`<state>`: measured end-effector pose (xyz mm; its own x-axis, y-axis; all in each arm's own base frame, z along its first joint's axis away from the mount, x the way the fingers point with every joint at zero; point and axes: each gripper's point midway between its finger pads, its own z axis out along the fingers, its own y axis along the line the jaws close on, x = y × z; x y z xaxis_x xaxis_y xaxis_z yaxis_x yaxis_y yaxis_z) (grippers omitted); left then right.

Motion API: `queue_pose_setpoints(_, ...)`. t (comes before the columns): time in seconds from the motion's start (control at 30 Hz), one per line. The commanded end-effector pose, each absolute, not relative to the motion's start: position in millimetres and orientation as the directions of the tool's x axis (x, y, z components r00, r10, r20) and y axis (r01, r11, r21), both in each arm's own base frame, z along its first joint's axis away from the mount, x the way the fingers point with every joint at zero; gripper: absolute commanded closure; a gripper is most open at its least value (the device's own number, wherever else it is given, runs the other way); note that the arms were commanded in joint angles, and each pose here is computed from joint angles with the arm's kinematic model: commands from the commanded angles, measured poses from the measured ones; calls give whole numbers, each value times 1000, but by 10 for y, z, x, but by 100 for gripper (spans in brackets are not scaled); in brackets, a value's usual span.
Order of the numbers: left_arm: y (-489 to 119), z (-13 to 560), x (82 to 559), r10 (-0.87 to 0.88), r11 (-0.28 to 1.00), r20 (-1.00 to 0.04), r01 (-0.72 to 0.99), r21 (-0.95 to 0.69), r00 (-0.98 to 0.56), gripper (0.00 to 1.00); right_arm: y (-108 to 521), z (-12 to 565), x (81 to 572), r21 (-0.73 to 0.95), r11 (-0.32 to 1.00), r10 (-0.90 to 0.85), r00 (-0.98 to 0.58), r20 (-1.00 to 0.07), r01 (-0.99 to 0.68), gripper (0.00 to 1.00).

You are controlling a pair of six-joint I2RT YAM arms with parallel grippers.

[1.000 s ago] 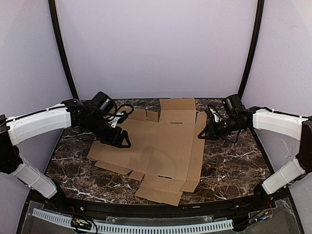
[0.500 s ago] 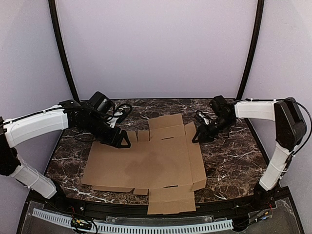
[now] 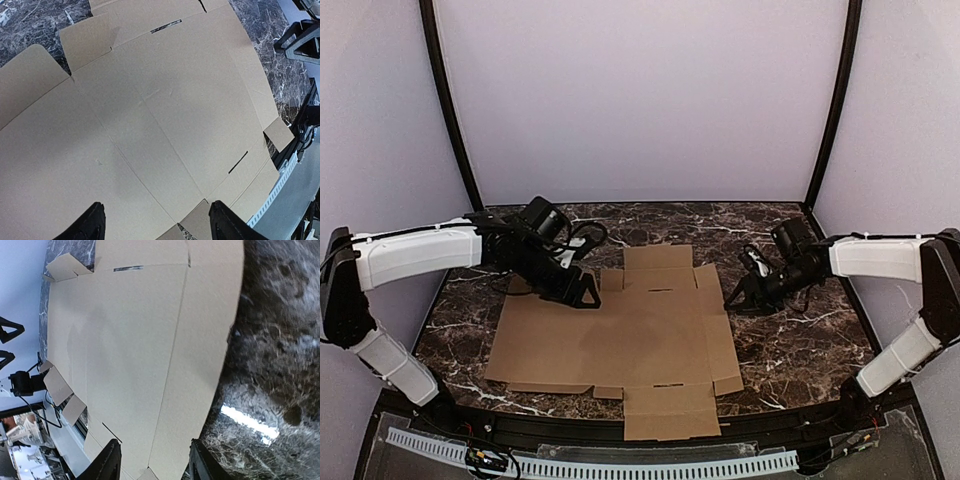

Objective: Fold the paper box

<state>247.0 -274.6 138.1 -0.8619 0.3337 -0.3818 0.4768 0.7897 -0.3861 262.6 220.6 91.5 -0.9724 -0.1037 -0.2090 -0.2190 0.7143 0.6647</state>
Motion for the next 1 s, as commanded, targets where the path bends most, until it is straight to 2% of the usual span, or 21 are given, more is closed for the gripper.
queue_pose_setpoints(0.0, -2824, 1192, 2417, 371, 782, -343, 490, -386, -863, 29, 2181, 820, 2551, 715, 689, 25, -982, -189, -120, 52)
queue_pose_setpoints(0.17, -2846, 967, 2412, 387, 795, -309, 484, -367, -869, 31, 2152, 613, 2447, 727, 684, 72, -984, -160, -68, 48)
queue_pose_setpoints(0.43, -2822, 711, 2401, 369, 818, -265, 447, -361, -891, 38, 2304, 504, 2491, 751, 655, 49, -987, -153, -84, 49)
queue_pose_setpoints(0.67, -2778, 526, 2367, 352, 835, -237, 418, -357, -905, 47, 2418, 475, 2601, 739, 663, 9, -986, -167, -119, 53)
queue_pose_setpoints(0.97, -2698, 283, 2282, 346, 851, -192, 393, -348, -918, 53, 2476, 435, 2685, 733, 665, -16, -984, -176, -142, 58)
